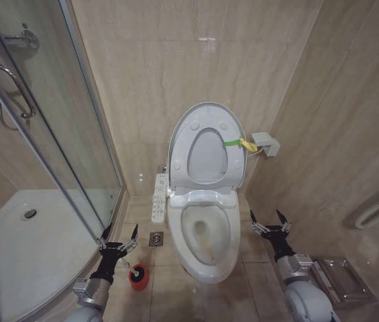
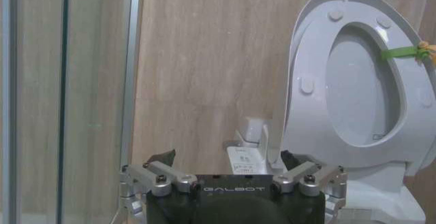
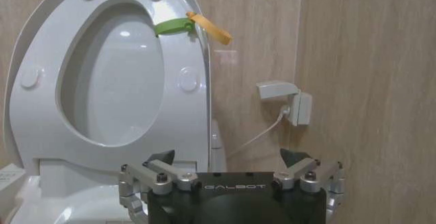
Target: Open the toilet lid, clean the toilet bowl with a toilet brush, close the toilet lid, and flush.
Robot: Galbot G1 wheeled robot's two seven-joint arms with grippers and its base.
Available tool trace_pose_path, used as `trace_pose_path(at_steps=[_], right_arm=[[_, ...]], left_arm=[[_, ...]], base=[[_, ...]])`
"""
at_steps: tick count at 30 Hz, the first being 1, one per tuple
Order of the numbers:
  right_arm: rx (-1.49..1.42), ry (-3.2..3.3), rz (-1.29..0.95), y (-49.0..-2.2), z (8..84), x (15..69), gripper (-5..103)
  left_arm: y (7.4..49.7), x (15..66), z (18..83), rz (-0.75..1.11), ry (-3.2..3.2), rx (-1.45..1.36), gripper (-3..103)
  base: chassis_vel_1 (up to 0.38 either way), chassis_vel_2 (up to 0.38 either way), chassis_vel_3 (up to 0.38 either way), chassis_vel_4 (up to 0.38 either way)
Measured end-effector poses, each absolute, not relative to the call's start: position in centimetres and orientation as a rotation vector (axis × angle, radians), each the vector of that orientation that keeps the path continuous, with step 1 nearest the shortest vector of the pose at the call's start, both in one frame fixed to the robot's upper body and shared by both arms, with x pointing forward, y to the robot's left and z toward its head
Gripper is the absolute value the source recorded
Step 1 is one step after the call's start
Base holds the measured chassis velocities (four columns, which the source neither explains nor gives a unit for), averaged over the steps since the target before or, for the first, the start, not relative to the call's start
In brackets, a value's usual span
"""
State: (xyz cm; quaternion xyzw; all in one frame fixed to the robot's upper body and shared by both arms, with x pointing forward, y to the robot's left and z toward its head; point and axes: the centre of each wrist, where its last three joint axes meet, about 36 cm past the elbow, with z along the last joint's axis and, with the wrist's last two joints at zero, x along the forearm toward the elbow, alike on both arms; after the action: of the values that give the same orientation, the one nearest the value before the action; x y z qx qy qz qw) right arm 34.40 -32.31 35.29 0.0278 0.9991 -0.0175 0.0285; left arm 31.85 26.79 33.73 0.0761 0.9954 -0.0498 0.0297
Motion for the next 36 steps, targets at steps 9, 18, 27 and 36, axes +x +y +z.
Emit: trace_pose_path(at_steps=[9, 18, 27, 36], right_arm=[[0.086, 3.083, -0.054, -32.31, 35.29, 34.4, 100], [0.086, 3.083, -0.054, -32.31, 35.29, 34.4, 100], [0.086, 3.083, -0.054, -32.31, 35.28, 34.4, 100], [0.086, 3.083, -0.054, -32.31, 35.29, 34.4, 100]], left_arm=[[26.79, 31.86, 33.73, -0.154, 3.069, 0.235, 100], [26.79, 31.86, 33.73, -0.154, 3.069, 0.234, 100], [26.79, 31.85, 33.73, -0.154, 3.069, 0.235, 100], [26.79, 31.86, 33.73, -0.154, 3.069, 0.235, 100]], base=[[0.0, 0.0, 0.0, 0.0], [0.0, 0.0, 0.0, 0.0], [0.0, 0.0, 0.0, 0.0], [0.0, 0.0, 0.0, 0.0]])
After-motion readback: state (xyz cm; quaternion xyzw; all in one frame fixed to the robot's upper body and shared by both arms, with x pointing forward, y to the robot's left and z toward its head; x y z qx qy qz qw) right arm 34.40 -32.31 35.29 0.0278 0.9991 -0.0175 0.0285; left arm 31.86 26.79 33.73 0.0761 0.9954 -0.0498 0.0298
